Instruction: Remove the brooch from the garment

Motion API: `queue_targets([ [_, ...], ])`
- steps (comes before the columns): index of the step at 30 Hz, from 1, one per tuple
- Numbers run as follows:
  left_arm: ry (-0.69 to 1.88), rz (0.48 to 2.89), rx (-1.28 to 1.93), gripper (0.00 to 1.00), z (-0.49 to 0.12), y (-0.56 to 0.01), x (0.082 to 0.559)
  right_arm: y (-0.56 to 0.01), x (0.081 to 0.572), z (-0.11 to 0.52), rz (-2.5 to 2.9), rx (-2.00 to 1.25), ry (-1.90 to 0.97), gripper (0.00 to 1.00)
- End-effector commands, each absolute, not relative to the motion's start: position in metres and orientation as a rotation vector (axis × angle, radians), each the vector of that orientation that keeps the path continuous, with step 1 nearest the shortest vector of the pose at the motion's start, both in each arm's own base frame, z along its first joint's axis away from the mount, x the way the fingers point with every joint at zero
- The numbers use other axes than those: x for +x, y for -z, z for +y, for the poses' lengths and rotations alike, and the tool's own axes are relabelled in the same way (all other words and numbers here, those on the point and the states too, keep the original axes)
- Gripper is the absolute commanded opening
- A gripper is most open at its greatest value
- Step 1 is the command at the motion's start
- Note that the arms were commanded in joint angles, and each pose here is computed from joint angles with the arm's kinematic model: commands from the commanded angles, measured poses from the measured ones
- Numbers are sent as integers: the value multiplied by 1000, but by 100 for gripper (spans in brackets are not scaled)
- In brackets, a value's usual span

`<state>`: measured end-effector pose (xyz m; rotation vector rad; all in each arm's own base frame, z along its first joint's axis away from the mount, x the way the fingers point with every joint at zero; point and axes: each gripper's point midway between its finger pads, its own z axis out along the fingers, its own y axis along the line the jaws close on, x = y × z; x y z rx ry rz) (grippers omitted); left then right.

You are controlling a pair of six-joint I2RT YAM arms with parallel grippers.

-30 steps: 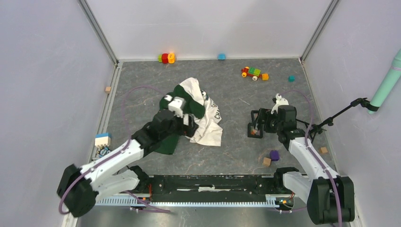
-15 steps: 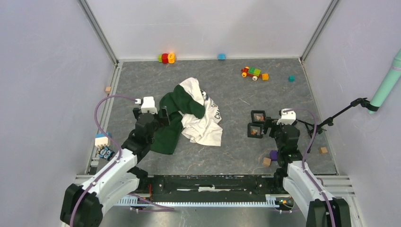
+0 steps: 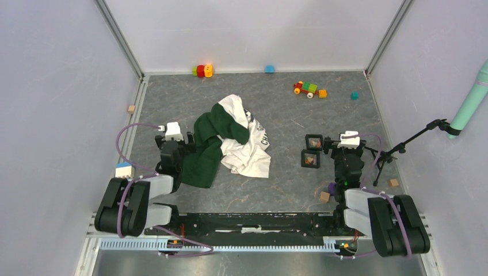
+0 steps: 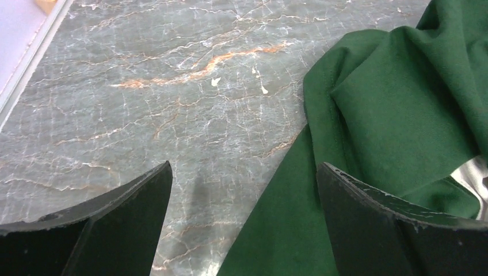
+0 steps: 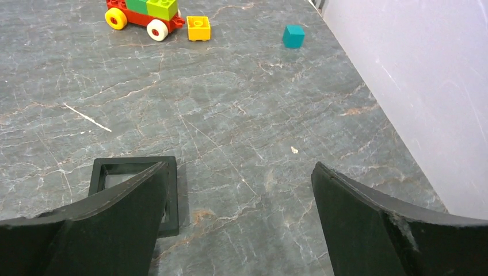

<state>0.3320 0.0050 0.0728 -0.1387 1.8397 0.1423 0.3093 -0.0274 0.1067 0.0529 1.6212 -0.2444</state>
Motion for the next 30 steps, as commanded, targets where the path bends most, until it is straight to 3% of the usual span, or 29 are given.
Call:
queue_targets([
  [1, -115, 1674, -124, 100, 6, -104, 365, -94, 292, -19, 1591, -93, 255, 98],
  [30, -73, 1727, -44, 100, -5, -91, 379, -85, 298, -28, 1616, -53, 304, 98],
])
